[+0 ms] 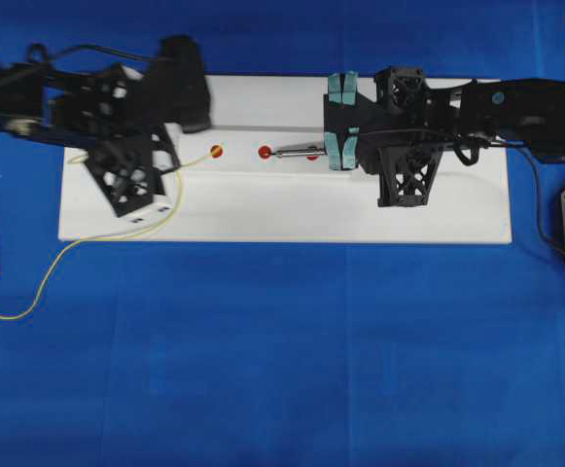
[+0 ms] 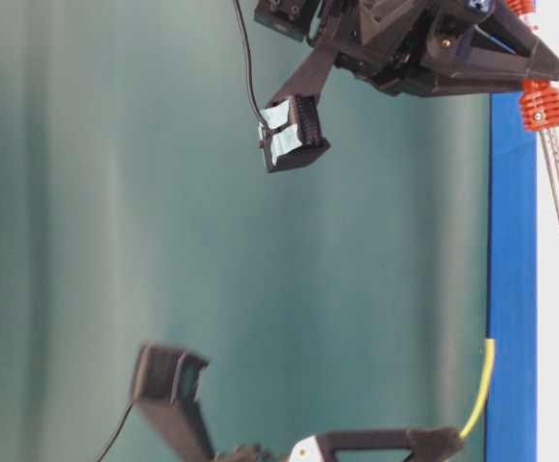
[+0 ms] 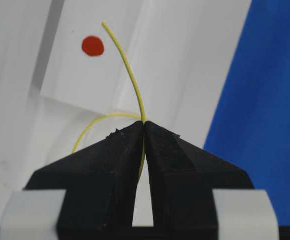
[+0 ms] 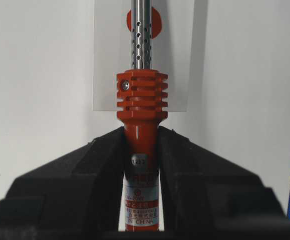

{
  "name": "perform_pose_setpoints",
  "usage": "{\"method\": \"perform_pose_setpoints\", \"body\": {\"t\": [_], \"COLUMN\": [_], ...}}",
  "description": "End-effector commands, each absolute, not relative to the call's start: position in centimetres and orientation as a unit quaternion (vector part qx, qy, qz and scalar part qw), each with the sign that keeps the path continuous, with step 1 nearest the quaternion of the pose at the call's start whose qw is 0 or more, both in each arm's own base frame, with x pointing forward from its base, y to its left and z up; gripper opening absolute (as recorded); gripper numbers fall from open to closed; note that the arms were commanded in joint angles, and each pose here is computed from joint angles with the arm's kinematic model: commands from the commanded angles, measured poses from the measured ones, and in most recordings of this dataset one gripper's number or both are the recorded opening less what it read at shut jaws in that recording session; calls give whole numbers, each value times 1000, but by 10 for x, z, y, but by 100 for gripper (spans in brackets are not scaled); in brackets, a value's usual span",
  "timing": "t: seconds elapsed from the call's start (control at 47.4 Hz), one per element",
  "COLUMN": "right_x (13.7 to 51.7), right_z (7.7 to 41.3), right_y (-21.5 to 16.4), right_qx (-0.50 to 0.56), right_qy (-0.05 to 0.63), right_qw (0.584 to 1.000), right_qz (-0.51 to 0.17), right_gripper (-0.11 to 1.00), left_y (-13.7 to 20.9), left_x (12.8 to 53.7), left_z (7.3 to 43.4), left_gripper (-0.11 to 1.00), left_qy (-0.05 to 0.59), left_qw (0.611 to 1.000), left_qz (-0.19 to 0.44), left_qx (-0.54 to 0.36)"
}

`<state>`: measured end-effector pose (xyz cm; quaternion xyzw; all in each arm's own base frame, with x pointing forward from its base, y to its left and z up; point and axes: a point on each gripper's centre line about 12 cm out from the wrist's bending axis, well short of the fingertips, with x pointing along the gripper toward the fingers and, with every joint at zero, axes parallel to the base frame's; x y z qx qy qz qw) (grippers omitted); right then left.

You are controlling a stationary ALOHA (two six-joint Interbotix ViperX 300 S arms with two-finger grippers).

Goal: Touch the tip of the soldering iron to the tip of the solder at the mark.

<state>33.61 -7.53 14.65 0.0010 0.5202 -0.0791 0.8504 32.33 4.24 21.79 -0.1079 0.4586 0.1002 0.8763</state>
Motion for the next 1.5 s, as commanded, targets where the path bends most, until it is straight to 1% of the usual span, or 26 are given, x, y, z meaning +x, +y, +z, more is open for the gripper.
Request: {"method": "perform_pose_setpoints", "body": {"t": [0.0, 0.127, 0.253, 0.485, 0.675, 0.907, 1.013, 1.182, 1.329, 1.477], "right_x": [343, 343, 336, 300, 274, 272, 272, 271, 270, 268], "right_z": [158, 164, 179, 202, 206, 206, 205, 204, 202, 199], "right_y": [-76, -76, -78, -81, -80, -79, -79, -79, -79, -78], "right_qx": [-4, -5, -5, -1, 3, 8, 9, 12, 11, 12], "right_qy": [502, 495, 478, 446, 431, 429, 430, 432, 434, 438], "right_qw": [861, 865, 874, 889, 895, 895, 895, 894, 893, 891], "right_qz": [-79, -81, -87, -106, -116, -119, -119, -120, -119, -119], "right_gripper": [6, 6, 6, 6, 6, 6, 6, 6, 6, 6], "left_y": [41, 41, 41, 40, 40, 41, 39, 38, 42, 46], "left_x": [320, 319, 319, 316, 314, 320, 335, 372, 408, 431], "left_z": [230, 230, 230, 230, 229, 231, 234, 230, 214, 199], "left_gripper": [3, 3, 3, 3, 3, 3, 3, 3, 3, 3], "left_qy": [427, 424, 423, 424, 423, 411, 399, 407, 427, 440], "left_qw": [892, 894, 895, 894, 894, 900, 907, 904, 895, 889], "left_qz": [97, 97, 96, 97, 97, 96, 90, 84, 84, 86], "left_qx": [-107, -107, -105, -106, -107, -107, -104, -100, -97, -98]}}
